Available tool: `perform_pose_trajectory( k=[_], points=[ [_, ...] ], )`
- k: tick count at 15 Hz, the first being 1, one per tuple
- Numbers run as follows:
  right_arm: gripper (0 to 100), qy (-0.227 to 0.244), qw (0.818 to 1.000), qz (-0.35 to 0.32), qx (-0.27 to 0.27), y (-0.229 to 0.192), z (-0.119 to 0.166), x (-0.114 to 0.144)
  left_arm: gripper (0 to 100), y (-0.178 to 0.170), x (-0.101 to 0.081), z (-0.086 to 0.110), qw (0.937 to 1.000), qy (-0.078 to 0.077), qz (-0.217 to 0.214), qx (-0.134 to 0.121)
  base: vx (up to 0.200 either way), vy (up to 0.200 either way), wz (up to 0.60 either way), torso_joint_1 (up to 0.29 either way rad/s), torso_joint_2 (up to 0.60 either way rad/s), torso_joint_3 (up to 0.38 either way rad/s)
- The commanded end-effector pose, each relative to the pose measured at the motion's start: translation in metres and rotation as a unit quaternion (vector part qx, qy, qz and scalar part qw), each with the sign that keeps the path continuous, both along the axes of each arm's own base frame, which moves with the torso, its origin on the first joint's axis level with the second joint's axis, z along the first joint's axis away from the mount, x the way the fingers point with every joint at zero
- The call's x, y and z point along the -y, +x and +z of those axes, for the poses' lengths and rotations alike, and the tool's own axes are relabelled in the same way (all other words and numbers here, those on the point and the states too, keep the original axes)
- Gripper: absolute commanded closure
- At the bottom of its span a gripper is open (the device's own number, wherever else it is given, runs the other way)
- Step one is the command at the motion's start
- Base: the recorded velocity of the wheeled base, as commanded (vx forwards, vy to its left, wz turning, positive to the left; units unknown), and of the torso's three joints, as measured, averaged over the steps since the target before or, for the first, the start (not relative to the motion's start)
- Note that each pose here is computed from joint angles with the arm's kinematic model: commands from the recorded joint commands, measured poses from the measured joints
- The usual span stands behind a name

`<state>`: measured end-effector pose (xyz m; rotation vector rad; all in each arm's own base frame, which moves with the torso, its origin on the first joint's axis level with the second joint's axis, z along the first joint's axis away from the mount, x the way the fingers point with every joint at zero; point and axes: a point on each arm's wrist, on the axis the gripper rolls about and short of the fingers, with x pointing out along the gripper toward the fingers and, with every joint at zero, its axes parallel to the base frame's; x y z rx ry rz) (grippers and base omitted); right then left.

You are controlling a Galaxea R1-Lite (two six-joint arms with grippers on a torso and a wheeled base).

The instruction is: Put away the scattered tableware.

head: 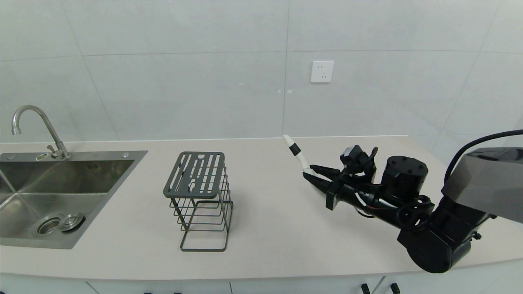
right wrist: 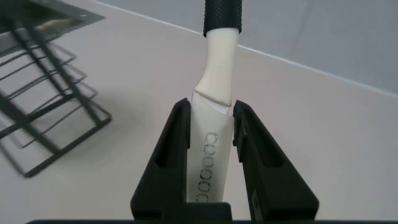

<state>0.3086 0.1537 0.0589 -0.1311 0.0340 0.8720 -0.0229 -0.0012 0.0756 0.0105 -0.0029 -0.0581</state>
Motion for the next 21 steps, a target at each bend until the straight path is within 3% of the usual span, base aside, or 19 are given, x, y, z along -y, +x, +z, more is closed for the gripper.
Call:
perform_pose_trajectory(
  k=[1,6,11,12,15,16,17,18,19,20,21],
  points=[
    [100,-0.004,1.0,0.029,0.007,-0.012,0.006,-0.001,0,0.0,0.0,0.0,1.0,0.001,0.0,0.0,0.0,0.0,0.0,0.0,0.0,0.0],
    [100,-0.006,0.996,0.089,0.0,-0.066,0.027,0.0,0,0.0,0.0,0.0,1.0,0.001,-0.004,0.0,0.0,0.0,0.0,0.0,0.0,0.0],
    [100,-0.001,0.994,0.113,0.011,-0.118,0.051,0.026,0,0.0,0.0,0.0,1.0,0.002,-0.008,0.0,0.0,0.0,0.0,0.0,0.0,0.0],
    [100,-0.002,0.994,0.113,0.011,-0.125,0.052,0.03,0,0.0,0.0,0.0,0.9999,0.006,-0.009,0.001,0.0,0.0,0.0,0.0,0.0,0.0],
    [100,-0.019,0.994,0.109,0.008,-0.155,0.049,0.05,0,0.0,0.001,0.002,0.9989,0.036,-0.029,0.013,0.0,0.0,0.0,0.0,0.0,0.0],
    [100,-0.017,0.995,0.101,0.016,-0.156,0.052,0.054,0,-0.001,0.001,0.011,0.9973,0.037,-0.027,0.057,0.0,0.0,0.0,0.0,0.0,0.0],
    [100,-0.017,0.995,0.096,0.019,-0.155,0.053,0.056,0,-0.004,0.002,0.028,0.989,0.035,-0.031,0.141,0.0,0.0,0.0,0.0,0.0,0.0],
    [100,-0.019,0.995,0.094,0.018,-0.155,0.052,0.057,0,-0.007,0.003,0.035,0.9817,0.037,-0.058,0.178,0.0,0.0,0.0,0.0,0.0,0.0],
    [100,-0.02,0.995,0.095,0.017,-0.155,0.052,0.057,0,-0.007,0.004,0.037,0.9797,0.036,-0.078,0.181,0.0,0.0,0.0,0.0,0.0,0.0],
    [100,-0.025,0.995,0.097,0.016,-0.154,0.05,0.056,0,-0.007,0.005,0.035,0.9789,0.001,-0.12,0.166,0.0,0.0,0.0,0.0,0.0,0.0],
    [100,-0.026,0.995,0.097,0.014,-0.154,0.05,0.056,0,-0.007,0.006,0.035,0.9788,-0.012,-0.13,0.158,0.0,0.0,0.0,0.0,0.0,0.0]
  ],
)
